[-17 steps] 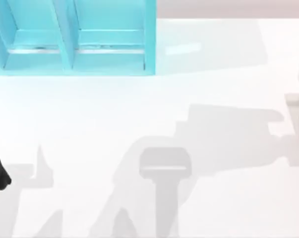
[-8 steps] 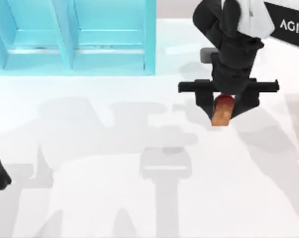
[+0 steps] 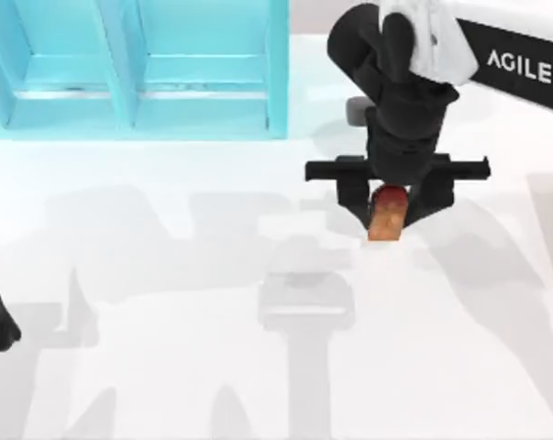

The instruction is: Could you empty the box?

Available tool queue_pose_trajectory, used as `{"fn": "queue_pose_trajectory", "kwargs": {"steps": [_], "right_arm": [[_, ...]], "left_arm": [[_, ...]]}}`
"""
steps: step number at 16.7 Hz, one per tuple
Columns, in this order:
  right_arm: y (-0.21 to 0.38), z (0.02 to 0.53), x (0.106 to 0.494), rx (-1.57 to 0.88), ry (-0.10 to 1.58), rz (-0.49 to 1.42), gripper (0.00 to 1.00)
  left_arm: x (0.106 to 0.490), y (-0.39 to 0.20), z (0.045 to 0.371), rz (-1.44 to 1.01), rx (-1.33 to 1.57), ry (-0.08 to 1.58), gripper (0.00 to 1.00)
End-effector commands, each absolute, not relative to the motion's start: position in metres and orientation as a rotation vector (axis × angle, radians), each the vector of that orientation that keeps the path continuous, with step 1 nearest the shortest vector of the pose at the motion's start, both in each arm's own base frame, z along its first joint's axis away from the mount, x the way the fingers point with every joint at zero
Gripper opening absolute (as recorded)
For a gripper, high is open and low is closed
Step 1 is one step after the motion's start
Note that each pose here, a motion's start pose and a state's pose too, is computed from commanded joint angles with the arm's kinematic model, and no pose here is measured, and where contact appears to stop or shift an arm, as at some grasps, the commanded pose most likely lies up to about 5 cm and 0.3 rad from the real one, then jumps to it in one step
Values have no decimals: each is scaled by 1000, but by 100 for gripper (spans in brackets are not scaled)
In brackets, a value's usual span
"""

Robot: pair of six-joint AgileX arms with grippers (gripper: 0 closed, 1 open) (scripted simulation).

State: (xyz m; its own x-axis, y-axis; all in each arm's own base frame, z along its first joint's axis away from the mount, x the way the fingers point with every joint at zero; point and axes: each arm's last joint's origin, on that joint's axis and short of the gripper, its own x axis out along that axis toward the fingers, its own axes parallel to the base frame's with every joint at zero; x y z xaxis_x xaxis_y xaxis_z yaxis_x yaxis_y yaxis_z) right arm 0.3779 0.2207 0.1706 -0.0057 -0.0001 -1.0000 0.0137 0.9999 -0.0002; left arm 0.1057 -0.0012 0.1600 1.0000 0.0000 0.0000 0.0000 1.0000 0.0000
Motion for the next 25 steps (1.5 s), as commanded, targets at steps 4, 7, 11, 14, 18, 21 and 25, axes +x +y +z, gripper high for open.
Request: {"fn": "queue_pose_trajectory", "kwargs": {"steps": [4, 7, 11, 14, 18, 21, 25], "right_arm": [[222, 142, 379, 12, 1567, -7, 0], [222, 127, 378, 8, 1572, -8, 0], [222, 127, 378, 8, 1572, -8, 8], [222, 127, 378, 8, 1572, -8, 30], [222, 127, 378, 8, 1572, -8, 60], [222, 127, 378, 8, 1572, -8, 83], [222, 127, 378, 8, 1572, -8, 100]], "left_arm": [[106, -1, 160, 0, 0, 0, 100], [106, -1, 160, 0, 0, 0, 100], [106, -1, 160, 0, 0, 0, 100], [106, -1, 160, 0, 0, 0, 100], [106, -1, 160, 0, 0, 0, 100], [106, -1, 160, 0, 0, 0, 100], [106, -1, 160, 0, 0, 0, 100]]}}
